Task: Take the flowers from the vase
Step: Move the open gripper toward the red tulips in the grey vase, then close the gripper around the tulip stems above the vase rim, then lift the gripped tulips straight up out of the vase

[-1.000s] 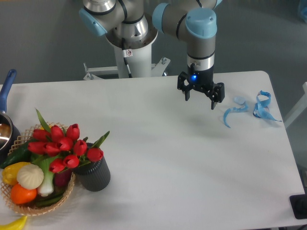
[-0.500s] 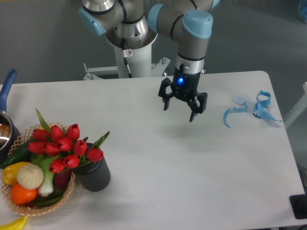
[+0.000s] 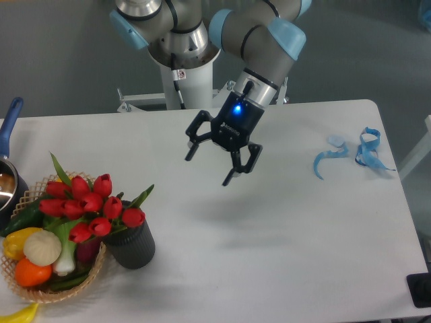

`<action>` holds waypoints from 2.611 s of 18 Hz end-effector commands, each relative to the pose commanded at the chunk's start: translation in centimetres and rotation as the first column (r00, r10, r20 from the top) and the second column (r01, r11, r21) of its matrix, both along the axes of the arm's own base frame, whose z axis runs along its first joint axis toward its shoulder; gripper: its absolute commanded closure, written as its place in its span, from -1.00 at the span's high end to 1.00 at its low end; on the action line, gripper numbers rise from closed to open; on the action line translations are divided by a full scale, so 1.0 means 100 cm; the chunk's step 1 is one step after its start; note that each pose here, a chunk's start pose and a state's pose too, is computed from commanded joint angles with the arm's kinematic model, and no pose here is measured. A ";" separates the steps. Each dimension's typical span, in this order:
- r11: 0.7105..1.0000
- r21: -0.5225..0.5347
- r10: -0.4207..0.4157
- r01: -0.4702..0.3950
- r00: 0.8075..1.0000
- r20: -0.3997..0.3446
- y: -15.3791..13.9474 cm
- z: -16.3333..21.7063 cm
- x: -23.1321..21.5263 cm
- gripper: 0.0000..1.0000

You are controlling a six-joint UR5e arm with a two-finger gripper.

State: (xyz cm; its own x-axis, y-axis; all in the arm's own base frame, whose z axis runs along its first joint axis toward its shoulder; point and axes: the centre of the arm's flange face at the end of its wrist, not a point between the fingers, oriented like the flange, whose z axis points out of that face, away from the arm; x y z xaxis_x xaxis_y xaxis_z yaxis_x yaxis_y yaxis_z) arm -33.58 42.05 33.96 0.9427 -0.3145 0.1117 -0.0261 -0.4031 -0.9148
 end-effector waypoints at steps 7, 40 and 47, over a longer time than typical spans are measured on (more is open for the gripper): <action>0.989 -0.002 -0.150 0.150 0.989 0.005 0.064 -0.018 0.039 1.00; 0.958 0.044 -0.279 0.283 0.958 -0.065 0.139 -0.018 0.064 -0.93; 0.960 0.126 -0.245 0.249 0.969 -0.045 0.125 0.025 0.048 -0.92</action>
